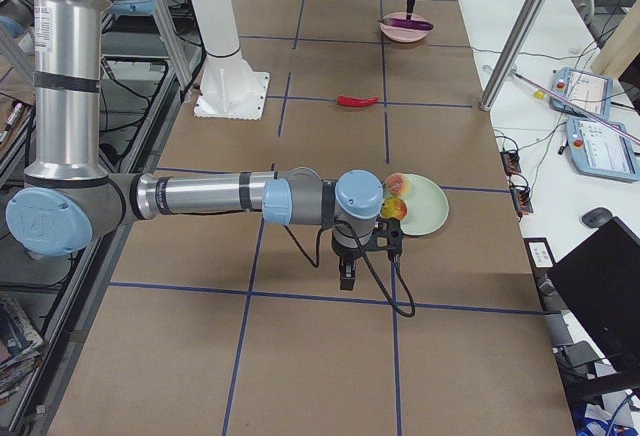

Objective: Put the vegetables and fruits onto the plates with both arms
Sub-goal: 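Carry the eggplant with the left gripper onto the pink plate and release, then move the left gripper to the red chili pepper and grasp it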

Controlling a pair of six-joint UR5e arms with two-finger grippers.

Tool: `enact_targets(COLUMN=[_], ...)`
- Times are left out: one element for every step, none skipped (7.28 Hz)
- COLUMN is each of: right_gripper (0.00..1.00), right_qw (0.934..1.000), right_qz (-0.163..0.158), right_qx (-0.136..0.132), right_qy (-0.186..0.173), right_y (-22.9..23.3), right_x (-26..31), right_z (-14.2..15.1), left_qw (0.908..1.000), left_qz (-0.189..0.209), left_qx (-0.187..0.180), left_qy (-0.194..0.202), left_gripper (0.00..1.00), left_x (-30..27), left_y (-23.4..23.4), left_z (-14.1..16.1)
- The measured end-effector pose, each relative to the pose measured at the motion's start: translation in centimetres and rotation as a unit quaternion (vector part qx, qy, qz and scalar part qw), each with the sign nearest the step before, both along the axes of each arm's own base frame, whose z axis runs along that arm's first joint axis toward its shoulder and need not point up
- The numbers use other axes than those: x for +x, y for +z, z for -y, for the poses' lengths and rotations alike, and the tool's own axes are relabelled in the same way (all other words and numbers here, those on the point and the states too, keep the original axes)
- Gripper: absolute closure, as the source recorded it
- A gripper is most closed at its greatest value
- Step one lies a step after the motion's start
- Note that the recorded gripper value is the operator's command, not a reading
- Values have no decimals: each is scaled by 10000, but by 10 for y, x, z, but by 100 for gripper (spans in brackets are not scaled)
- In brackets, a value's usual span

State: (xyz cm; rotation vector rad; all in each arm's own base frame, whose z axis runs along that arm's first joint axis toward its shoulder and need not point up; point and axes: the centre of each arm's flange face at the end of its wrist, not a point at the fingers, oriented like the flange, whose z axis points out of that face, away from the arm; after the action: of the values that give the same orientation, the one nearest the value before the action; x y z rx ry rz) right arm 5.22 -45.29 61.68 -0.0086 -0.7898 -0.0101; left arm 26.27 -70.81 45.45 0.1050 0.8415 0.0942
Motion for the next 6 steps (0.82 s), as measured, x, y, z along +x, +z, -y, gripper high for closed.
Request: enact_targets(right_gripper=[0, 0, 0, 0, 0, 0], right_qw=[10000, 10000, 10000, 10000, 10000, 10000], right_qz=[0, 0, 0, -1, -5, -7], right_qx=[2, 1, -1, -5, -7, -10], right_qy=[-1, -2, -2, -3, -4, -4], right_y=[0, 0, 0, 1, 1, 1], right_x=[0, 0, 0, 0, 0, 0], right_z=[0, 0, 0, 0, 1, 1], left_qw=[9996, 9978, 9952, 9925, 9900, 9883], left_qz=[-136, -304, -431, -485, -473, -418], left_qx=[-193, -432, -654, -815, -923, -936], left_qy=[-172, -403, -589, -771, -959, -1129], left_gripper=[0, 0, 0, 0, 0, 0], left_x=[3, 22, 66, 124, 183, 239], left_y=[-33, -73, -116, -162, -205, -246], left_z=[-5, -20, -44, -74, -106, -140])
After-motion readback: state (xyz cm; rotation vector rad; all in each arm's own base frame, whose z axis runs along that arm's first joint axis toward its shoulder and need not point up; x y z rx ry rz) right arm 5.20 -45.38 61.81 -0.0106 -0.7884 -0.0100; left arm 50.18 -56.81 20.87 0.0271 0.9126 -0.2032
